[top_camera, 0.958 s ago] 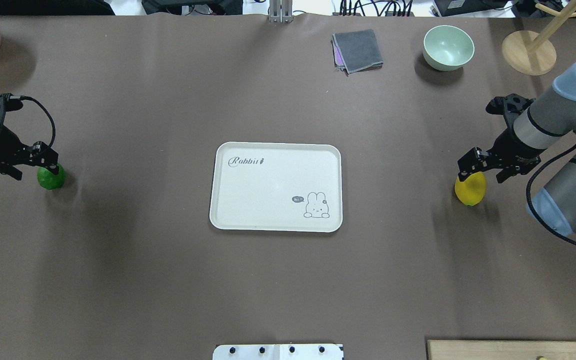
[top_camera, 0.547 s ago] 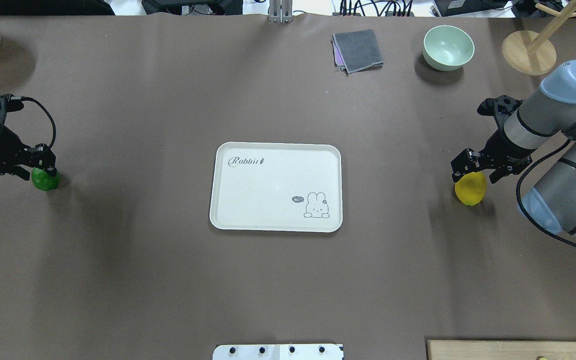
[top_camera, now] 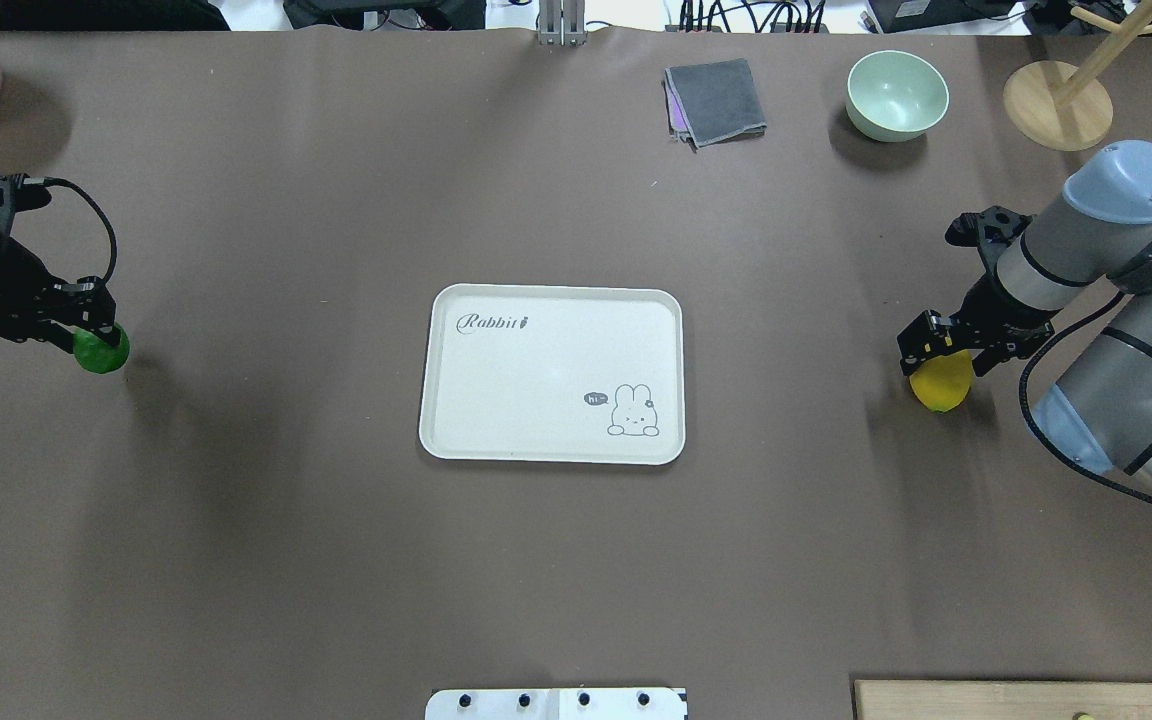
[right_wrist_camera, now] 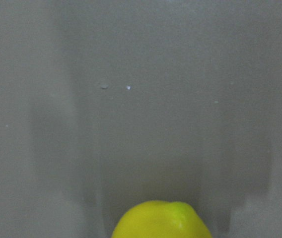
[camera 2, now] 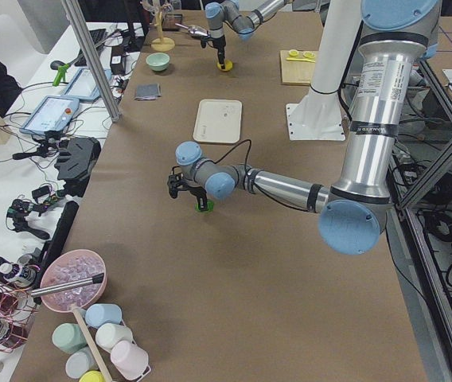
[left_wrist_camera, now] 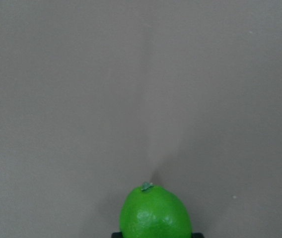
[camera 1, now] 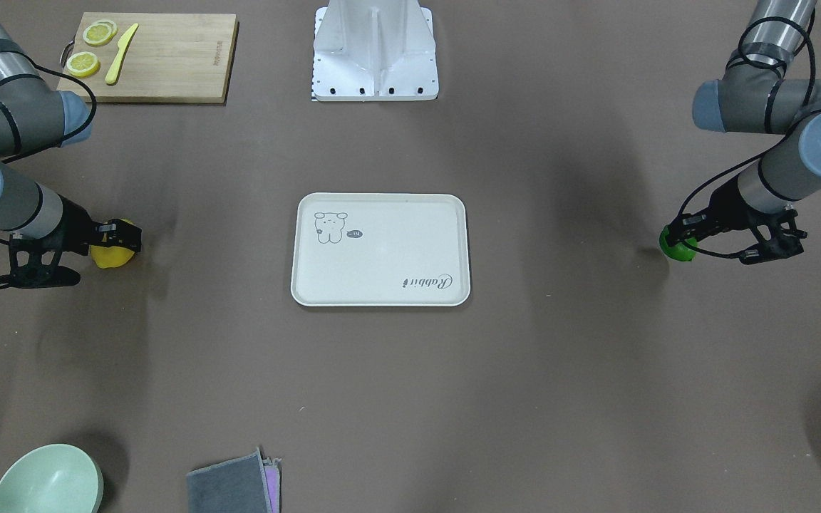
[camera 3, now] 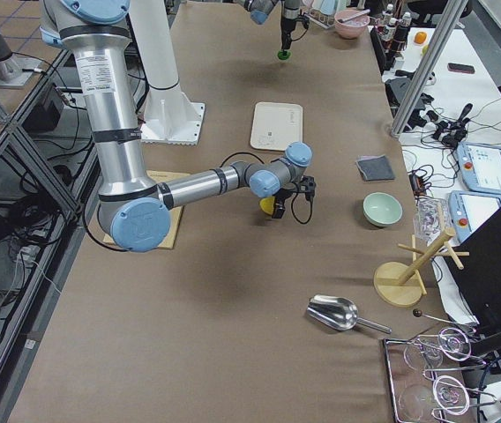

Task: Place all lemons on tray

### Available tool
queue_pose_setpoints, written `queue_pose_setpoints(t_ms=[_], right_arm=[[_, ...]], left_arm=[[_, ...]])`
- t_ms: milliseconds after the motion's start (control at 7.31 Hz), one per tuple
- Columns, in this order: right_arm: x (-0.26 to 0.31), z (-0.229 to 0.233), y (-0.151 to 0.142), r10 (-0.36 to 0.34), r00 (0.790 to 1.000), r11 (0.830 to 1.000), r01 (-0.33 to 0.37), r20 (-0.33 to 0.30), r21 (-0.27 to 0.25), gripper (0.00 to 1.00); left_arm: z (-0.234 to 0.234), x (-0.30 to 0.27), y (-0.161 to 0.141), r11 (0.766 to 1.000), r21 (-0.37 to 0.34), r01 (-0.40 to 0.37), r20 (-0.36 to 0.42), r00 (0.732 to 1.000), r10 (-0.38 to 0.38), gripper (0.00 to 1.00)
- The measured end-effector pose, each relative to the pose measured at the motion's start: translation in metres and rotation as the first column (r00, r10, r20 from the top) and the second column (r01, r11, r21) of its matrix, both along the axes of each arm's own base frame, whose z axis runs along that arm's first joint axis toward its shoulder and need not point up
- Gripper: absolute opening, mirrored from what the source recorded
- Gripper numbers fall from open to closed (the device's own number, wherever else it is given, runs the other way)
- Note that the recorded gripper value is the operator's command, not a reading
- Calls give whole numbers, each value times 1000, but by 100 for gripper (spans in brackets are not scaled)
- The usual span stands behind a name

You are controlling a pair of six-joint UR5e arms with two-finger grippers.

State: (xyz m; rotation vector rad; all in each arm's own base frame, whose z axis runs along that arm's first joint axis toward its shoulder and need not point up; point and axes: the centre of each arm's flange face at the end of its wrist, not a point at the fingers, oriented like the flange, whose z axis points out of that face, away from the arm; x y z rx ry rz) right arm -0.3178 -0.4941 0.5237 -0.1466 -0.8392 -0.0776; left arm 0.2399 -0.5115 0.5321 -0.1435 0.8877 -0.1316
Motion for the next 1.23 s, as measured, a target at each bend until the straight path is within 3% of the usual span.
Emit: queue_pose_setpoints(t_ms=[137,274,821,958,1232], right_arm=[[-2,-2,0,-2,1000,1000,2,2,2,17],[-3,-8,0,-2,1000,1000,2,12,4,10],[12,-27,-6,13,998,1000,-14,58,4,11],[16,-43,-6,17,997,999,-19,76,30,11],[-6,-106,-3,-2,993,989,-16,122,148,11]], left_arm=[[-11,-16,-3,1000,-23,-1,-24,1000,0,0],[-27,-29,-5,999,-37,-10,-31,999,9,0],[-123,-83,-29,999,-18,-42,5,999,42,0],[-146,-90,-35,999,-6,-46,14,999,46,0],[-193,-84,-46,999,23,-49,18,999,48,0]])
